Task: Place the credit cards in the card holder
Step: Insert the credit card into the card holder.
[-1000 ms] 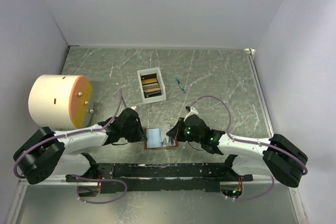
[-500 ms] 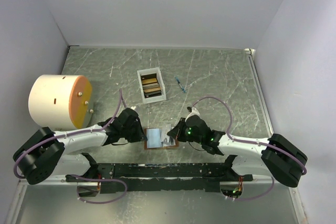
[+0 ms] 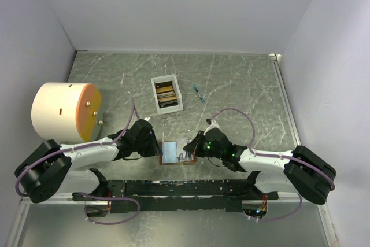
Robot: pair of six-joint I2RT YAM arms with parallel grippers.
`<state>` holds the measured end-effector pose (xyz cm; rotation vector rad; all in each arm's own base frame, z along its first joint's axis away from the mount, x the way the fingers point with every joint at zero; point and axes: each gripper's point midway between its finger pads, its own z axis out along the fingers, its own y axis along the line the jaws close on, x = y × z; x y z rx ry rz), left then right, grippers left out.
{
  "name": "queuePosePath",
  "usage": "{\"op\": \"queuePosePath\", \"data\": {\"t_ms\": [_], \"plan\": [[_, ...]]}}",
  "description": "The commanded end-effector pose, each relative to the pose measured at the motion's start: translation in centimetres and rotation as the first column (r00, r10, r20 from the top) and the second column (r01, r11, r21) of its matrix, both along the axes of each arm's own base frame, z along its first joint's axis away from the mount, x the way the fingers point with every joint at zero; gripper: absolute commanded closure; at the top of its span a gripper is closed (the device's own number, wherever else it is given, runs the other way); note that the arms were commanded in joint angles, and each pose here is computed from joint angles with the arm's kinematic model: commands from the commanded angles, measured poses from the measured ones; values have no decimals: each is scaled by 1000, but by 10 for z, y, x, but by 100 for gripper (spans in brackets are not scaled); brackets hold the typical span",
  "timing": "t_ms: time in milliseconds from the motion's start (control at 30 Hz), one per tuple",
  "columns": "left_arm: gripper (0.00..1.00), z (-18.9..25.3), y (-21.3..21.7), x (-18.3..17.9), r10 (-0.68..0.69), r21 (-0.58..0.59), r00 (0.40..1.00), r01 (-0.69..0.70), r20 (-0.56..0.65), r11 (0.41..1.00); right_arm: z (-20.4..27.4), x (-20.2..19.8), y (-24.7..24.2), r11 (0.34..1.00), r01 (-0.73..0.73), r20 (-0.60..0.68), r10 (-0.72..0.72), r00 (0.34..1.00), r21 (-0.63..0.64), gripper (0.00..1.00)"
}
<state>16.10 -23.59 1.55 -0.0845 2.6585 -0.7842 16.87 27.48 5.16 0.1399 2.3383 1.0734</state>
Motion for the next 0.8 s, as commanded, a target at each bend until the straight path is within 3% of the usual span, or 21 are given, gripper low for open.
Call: {"op": "queuePosePath", "data": {"t_ms": [0,767], "plan": [[81,-15,7,-13,-10,37,999,12,-46,999,-4,-1,-2,1000,6,-7,-6,1000,9,100],[82,-18,12,-10,-4,81,999,7,-40,997,-23,-5,-18,999,-27,-104,23,994,-33,100]]}}
